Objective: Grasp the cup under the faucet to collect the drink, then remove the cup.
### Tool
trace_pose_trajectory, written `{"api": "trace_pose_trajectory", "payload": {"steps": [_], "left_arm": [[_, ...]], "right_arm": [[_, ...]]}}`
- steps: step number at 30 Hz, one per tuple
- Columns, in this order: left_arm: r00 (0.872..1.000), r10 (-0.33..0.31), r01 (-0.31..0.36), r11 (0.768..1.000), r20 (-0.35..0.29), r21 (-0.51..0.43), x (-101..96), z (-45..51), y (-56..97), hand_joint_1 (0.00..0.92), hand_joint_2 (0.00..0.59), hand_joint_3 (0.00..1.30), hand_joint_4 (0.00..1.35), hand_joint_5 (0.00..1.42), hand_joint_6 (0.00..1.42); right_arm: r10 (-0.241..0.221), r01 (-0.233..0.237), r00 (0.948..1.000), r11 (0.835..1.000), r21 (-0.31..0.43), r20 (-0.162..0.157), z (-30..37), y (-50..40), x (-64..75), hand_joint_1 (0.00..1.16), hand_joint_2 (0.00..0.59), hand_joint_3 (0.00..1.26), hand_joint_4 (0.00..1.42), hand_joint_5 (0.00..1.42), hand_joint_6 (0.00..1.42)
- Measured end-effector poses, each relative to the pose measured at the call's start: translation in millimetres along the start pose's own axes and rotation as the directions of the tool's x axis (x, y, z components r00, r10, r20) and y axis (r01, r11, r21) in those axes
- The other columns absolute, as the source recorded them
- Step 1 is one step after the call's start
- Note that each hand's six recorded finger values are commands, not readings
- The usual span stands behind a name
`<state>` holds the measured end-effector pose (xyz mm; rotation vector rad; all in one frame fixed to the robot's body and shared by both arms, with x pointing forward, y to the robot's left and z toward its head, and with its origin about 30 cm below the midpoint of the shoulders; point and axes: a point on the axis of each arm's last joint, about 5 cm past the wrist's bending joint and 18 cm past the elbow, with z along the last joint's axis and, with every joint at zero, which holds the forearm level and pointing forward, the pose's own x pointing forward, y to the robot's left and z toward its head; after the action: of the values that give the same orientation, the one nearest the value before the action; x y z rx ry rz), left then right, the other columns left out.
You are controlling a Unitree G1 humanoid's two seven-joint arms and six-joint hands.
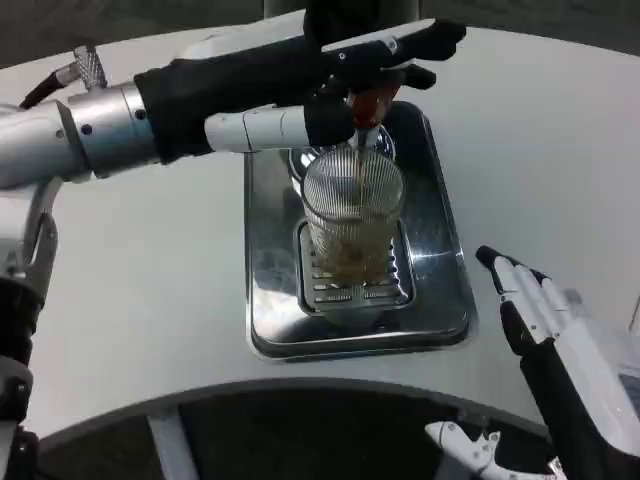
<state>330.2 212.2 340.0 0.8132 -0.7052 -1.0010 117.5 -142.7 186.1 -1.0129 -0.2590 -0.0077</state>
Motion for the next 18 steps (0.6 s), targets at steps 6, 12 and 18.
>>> {"api": "trace_pose_trajectory", "payload": {"steps": [6, 12, 18], "left_arm": [[1.000, -0.008, 0.007, 0.999, 0.009, 0.044, 0.0, 1.7, -0.7, 0.000, 0.006, 0.02, 0.00, 0.06, 0.00], [1.000, -0.005, 0.004, 0.998, 0.017, 0.066, -0.1, 1.8, -2.5, 0.000, 0.006, 0.02, 0.00, 0.06, 0.00], [1.000, -0.007, 0.006, 0.996, 0.013, 0.092, -0.1, 2.8, -2.8, 0.000, 0.006, 0.02, 0.00, 0.06, 0.00]], "right_arm": [[-0.032, 0.032, 0.9994, 0.998, 0.047, 0.012, 1.7, 7.9, 13.3, 0.59, 0.255, 0.00, 0.00, 0.00, 0.00], [-0.048, 0.046, 0.9988, 0.996, 0.081, 0.011, 3.1, 12.8, 22.3, 0.59, 0.255, 0.00, 0.00, 0.00, 0.00], [-0.062, 0.060, 0.9980, 0.990, 0.127, 0.015, 3.1, 16.8, 33.2, 0.58, 0.253, 0.00, 0.00, 0.00, 0.00]]}}
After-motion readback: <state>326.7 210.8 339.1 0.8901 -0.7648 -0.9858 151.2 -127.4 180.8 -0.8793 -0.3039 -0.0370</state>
